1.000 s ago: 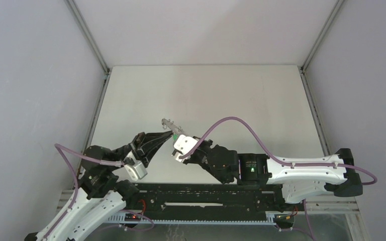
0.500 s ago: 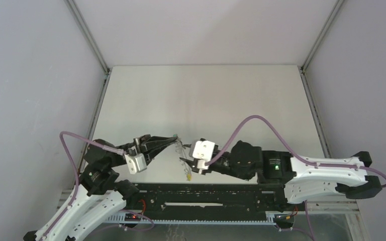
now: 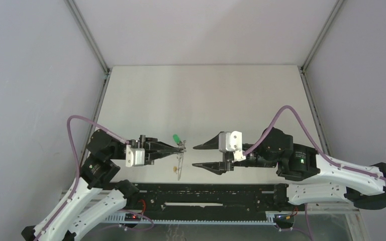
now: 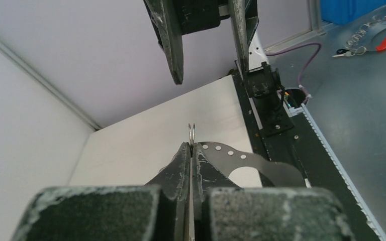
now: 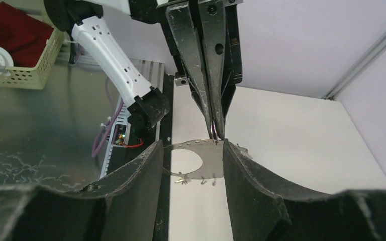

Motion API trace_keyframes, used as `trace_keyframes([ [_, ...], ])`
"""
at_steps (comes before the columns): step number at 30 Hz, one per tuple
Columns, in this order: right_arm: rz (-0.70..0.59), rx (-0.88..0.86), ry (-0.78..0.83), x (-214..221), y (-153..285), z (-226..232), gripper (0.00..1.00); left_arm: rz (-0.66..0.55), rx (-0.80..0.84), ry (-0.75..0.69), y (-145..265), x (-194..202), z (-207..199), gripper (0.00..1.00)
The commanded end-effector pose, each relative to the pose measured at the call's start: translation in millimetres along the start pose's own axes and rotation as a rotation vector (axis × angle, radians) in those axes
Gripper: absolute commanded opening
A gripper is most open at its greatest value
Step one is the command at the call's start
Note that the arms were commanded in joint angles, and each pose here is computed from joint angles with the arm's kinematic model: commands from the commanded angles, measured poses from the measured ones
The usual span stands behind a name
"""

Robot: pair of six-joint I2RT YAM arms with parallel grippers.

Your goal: Put the keys on the keyring

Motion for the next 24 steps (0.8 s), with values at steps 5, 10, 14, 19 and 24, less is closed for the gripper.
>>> trace_keyframes([
  [5,0.021,0.0,0.033,4.2,-13.3,-4.0,0.53,-0.087,0.043,-0.031,-3.5,-26.4,12.7,0.0],
  [10,-0.007,0.072,0.065,6.4,-16.4,-10.8,0.52,-0.094,0.06,-0.034,-3.9,-28.0,12.8,0.0],
  [14,-0.022,0.091,0.07,6.1,-16.0,-12.7,0.51,-0.095,0.066,-0.041,-3.3,-28.3,11.7,0.0],
  [19,-0.023,0.072,0.066,7.2,-19.9,-11.4,0.5,-0.091,0.062,-0.044,-3.8,-27.0,12.5,0.0],
  [24,-0.038,0.048,0.066,5.8,-23.3,-10.2,0.43,-0.087,0.059,-0.041,-3.5,-25.8,11.9,0.0],
])
Point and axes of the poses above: each gripper's point midway between its finger pads, its own y axis back along the fingers, its own z axis along the line the jaws close on, x = y × z, the point moved 10 cm from there along y, back along the fingers, and after that the axes turned 13 degrees about -y, right-handed, at the moved point
